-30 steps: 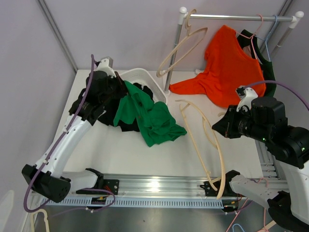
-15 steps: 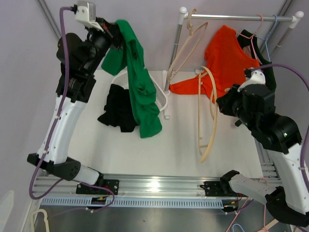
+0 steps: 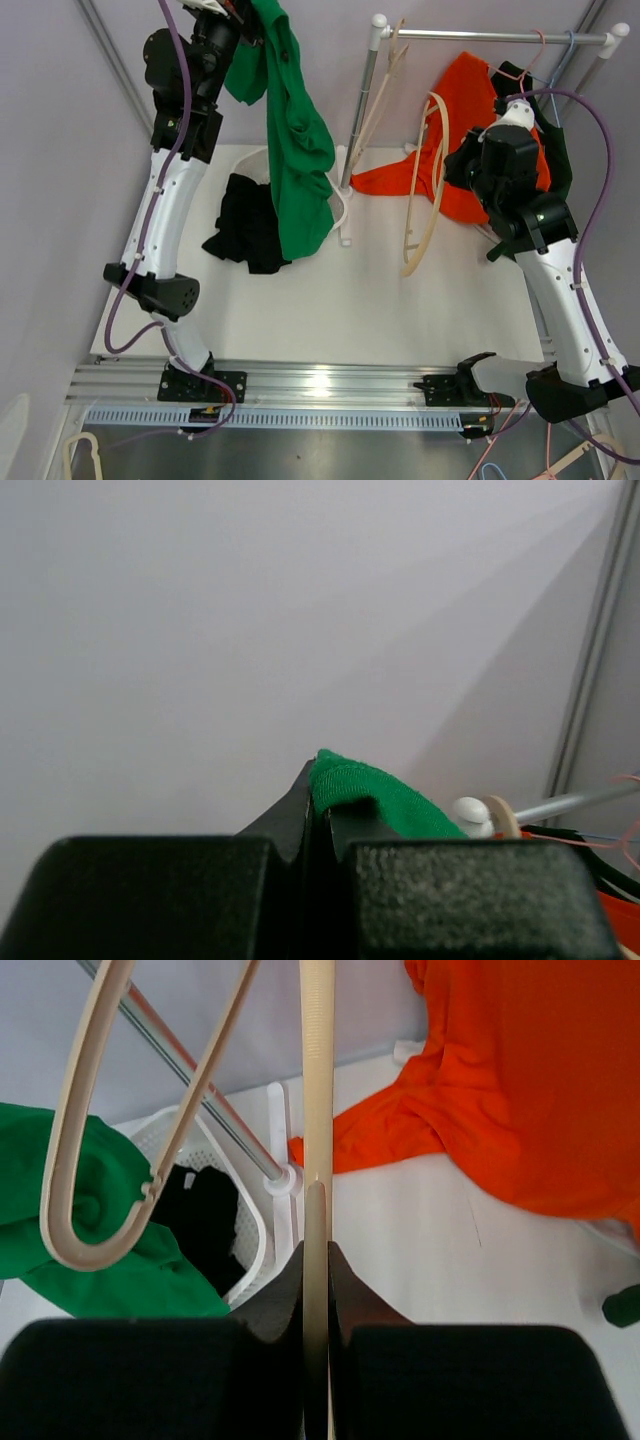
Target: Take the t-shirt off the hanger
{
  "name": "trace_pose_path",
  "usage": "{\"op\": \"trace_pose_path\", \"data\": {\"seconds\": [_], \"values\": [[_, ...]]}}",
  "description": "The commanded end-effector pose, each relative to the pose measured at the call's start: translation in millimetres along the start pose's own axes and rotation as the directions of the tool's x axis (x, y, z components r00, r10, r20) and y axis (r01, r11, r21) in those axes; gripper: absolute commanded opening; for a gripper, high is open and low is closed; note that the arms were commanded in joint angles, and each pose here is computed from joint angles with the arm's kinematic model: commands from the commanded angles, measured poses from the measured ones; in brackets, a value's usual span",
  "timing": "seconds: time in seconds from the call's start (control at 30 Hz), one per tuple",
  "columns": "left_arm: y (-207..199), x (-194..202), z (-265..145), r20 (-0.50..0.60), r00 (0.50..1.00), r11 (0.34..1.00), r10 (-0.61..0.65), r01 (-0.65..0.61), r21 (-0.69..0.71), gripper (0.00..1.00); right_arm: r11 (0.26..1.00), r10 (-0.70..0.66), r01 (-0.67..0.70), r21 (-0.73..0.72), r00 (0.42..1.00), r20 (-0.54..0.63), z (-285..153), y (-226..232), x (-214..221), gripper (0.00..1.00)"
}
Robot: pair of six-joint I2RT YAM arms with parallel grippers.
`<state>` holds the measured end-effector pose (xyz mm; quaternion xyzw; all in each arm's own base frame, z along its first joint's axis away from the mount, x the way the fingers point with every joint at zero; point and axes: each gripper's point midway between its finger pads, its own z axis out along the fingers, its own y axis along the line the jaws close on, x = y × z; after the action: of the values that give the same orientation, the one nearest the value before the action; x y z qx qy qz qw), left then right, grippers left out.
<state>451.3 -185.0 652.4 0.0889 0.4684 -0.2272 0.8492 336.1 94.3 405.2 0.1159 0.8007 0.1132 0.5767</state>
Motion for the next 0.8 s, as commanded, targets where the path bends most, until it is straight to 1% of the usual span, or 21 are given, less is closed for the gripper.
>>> {"op": "trace_pose_path", "data": {"seconds": [0.0, 0.07, 0.1, 0.17, 0.2, 0.23, 0.27, 0.3, 0.33, 0.37, 0.4, 0.43, 0.47, 0.5, 0.57, 0.6, 0.63, 0.67, 0.7, 0.73, 0.77], "values": [[28.1, -30.9, 7.2, 0.120, 0.992, 0.999, 0.033, -0.027, -0.047, 0.01, 0.996, 0.025, -0.014, -0.084, 0.992, 0.126, 0.5, 17.0, -43.6, 0.00], [42.3, -19.6, 9.8, 0.094, 0.995, 0.997, 0.036, -0.029, -0.076, 0.01, 0.995, 0.019, -0.006, -0.099, 0.991, 0.131, 3.3, 17.0, -52.3, 0.00], [52.5, -5.9, 8.7, 0.053, 0.998, 0.993, 0.030, -0.023, -0.118, 0.01, 0.994, 0.010, 0.002, -0.107, 0.994, 0.111, 12.1, 20.7, -50.3, 0.00], [69.3, 18.4, 2.4, -0.015, 1.000, 0.981, 0.021, -0.023, -0.190, 0.01, 0.994, -0.006, 0.020, -0.107, 0.991, 0.132, 13.3, 21.7, -66.4, 0.00], [81.3, 42.4, -4.8, -0.098, 0.995, 0.966, -0.002, -0.023, -0.257, 0.01, 0.994, -0.015, 0.027, -0.102, 0.993, 0.114, 25.2, 22.7, -64.1, 0.00], [96.2, 57.8, -12.5, -0.137, 0.989, 0.938, -0.050, -0.001, -0.348, 0.01, 0.994, -0.009, 0.023, -0.104, 0.990, 0.137, 27.9, 22.1, -75.4, 0.00], [102.9, 79.1, -20.0, -0.197, 0.977, 0.922, -0.080, -0.003, -0.387, 0.01, 0.994, -0.012, 0.028, -0.109, 0.990, 0.142, 31.7, 22.9, -79.2, 0.00], [108.2, 102.0, -27.7, -0.243, 0.960, 0.901, -0.137, 0.019, -0.432, 0.01, 0.993, -0.010, 0.026, -0.112, 0.990, 0.144, 38.4, 23.4, -81.8, 0.00], [115.2, 128.2, -43.6, -0.320, 0.929, 0.873, -0.183, 0.004, -0.487, 0.01, 0.992, -0.009, 0.027, -0.125, 0.990, 0.142, 51.6, 26.7, -82.5, 0.00], [119.2, 170.5, -59.9, -0.403, 0.885, 0.857, -0.232, -0.010, -0.515, 0.01, 0.992, 0.000, 0.019, -0.125, 0.988, 0.157, 56.1, 25.3, -91.5, 0.00], [117.7, 185.4, -68.5, -0.423, 0.862, 0.845, -0.279, 0.010, -0.535, 0.01, 0.992, 0.002, 0.019, -0.128, 0.987, 0.159, 61.5, 25.6, -94.5, 0.00], [118.2, 219.6, -86.8, -0.484, 0.812, 0.830, -0.326, 0.001, -0.558, 0.01, 0.992, -0.002, 0.020, -0.128, 0.990, 0.138, 78.9, 26.4, -89.9, 0.00], [117.7, 233.9, -95.8, -0.499, 0.789, 0.817, -0.359, 0.007, -0.576, 0.01, 0.990, 0.005, 0.018, -0.138, 0.987, 0.163, 79.5, 29.6, -102.0, 0.00], [117.5, 275.4, -121.3, -0.549, 0.724, 0.794, -0.417, -0.003, -0.608, 0.01, 0.990, 0.002, 0.021, -0.138, 0.987, 0.163, 85.0, 30.5, -103.7, 0.00], [110.8, 301.0, -138.3, -0.576, 0.664, 0.780, -0.476, 0.017, -0.625, 0.01, 0.989, -0.005, 0.030, -0.145, 0.985, 0.172, 99.3, 34.7, -109.0, 0.00], [107.8, 329.1, -161.2, -0.603, 0.602, 0.760, -0.524, 0.012, -0.649, 0.01, 0.988, -0.006, 0.035, -0.150, 0.982, 0.186, 103.0, 36.8, -113.2, 0.00], [101.6, 340.3, -169.9, -0.613, 0.568, 0.756, -0.549, 0.024, -0.654, 0.01, 0.988, -0.006, 0.036, -0.149, 0.981, 0.193, 106.9, 37.1, -115.3, 0.00], [90.3, 349.7, -174.7, -0.621, 0.532, 0.759, -0.575, 0.063, -0.648, 0.01, 0.989, -0.008, 0.036, -0.144, 0.981, 0.194, 115.3, 37.2, -114.6, 0.00], [83.9, 368.0, -190.2, -0.627, 0.489, 0.744, -0.606, 0.071, -0.664, 0.01, 0.988, -0.007, 0.040, -0.148, 0.976, 0.216, 116.2, 39.4, -121.8, 0.00], [73.8, 384.2, -204.8, -0.646, 0.448, 0.744, -0.618, 0.070, -0.664, 0.01, 0.988, -0.007, 0.042, -0.147, 0.973, 0.230, 118.3, 40.2, -126.8, 0.00], [68.2, 389.9, -207.6, -0.648, 0.439, 0.745, -0.622, 0.079, -0.663, 0.01, 0.990, -0.012, 0.042, -0.135, 0.977, 0.215, 132.1, 38.2, -122.3, 0.00]]}}
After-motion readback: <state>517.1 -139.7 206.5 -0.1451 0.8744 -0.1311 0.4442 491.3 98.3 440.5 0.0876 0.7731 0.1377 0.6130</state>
